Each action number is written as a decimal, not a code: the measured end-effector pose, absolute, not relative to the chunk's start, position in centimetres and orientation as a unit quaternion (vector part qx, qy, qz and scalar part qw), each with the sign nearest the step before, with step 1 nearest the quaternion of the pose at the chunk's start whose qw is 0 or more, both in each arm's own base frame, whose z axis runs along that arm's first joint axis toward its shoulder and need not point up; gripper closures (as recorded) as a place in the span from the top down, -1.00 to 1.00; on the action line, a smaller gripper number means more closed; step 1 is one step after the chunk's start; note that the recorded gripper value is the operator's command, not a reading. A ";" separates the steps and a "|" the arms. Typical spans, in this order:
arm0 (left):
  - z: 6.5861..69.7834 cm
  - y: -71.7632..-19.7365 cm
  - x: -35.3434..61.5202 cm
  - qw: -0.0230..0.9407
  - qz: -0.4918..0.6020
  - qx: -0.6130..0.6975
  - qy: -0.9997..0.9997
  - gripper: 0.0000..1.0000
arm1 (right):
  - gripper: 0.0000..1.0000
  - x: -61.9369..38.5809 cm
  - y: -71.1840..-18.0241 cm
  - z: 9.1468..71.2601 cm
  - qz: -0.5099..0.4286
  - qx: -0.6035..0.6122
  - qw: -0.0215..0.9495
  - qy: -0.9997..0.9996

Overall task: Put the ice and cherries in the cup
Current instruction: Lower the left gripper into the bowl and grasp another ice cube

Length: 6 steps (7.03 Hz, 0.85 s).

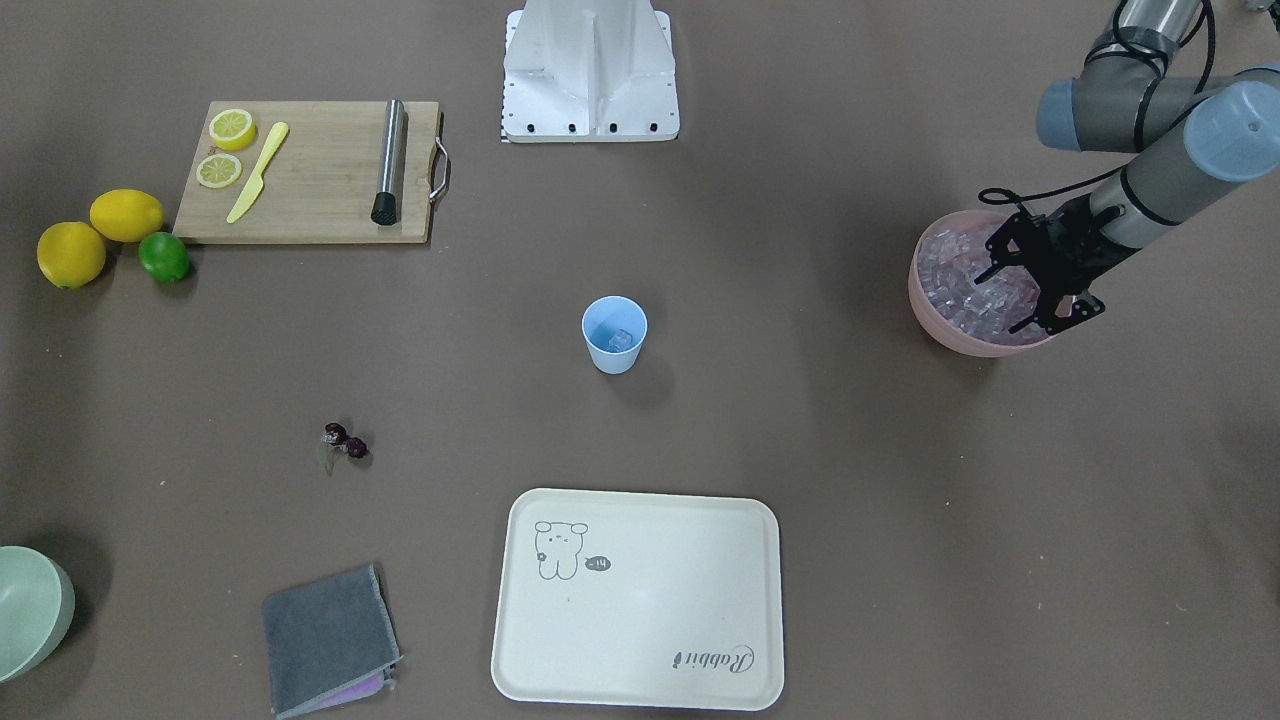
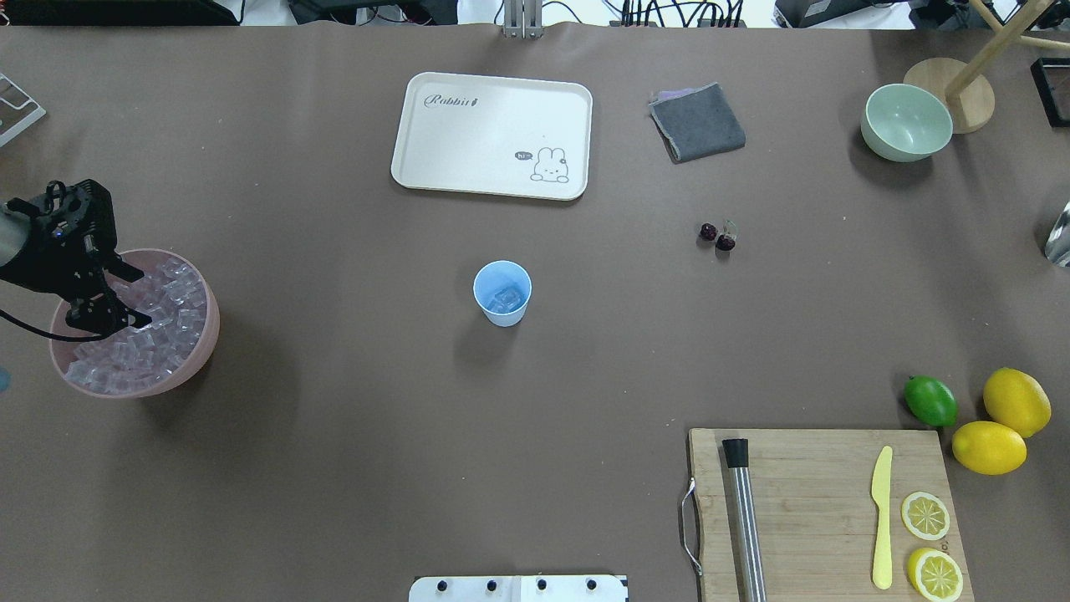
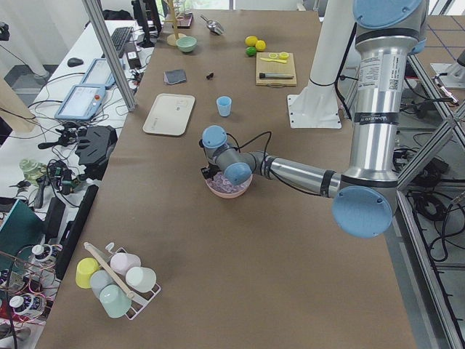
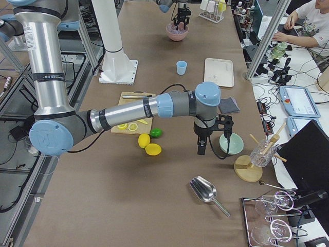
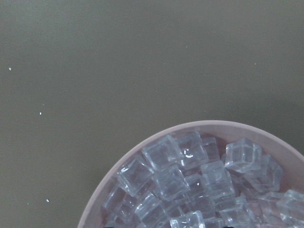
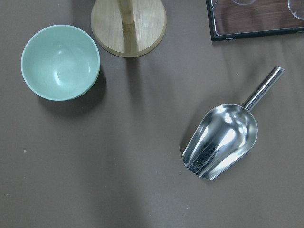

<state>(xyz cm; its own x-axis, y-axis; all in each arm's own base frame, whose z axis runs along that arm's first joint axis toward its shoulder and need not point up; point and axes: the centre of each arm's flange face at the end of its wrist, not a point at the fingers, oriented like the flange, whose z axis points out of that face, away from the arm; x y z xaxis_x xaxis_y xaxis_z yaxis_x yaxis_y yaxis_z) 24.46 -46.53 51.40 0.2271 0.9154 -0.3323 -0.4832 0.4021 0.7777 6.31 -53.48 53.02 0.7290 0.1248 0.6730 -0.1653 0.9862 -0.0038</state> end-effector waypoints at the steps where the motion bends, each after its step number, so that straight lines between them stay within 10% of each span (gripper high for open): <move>1: 51.4 -46.4 24.5 0.734 0.476 0.269 0.403 0.49 | 1.00 6.3 -53.5 53.0 0.078 0.030 0.929 -0.360; 6: 52.4 -45.5 24.1 0.736 0.477 0.261 0.404 0.32 | 1.00 6.3 -53.7 52.9 0.078 0.031 0.929 -0.360</move>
<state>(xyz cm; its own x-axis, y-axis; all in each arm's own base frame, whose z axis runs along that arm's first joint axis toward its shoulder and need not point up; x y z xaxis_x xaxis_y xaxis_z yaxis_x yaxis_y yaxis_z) 24.15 -45.53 52.39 0.2187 0.9121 -0.3468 -0.4905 0.4100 0.7690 6.30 -53.66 52.89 0.7285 0.1221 0.6740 -0.1672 0.9859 0.0021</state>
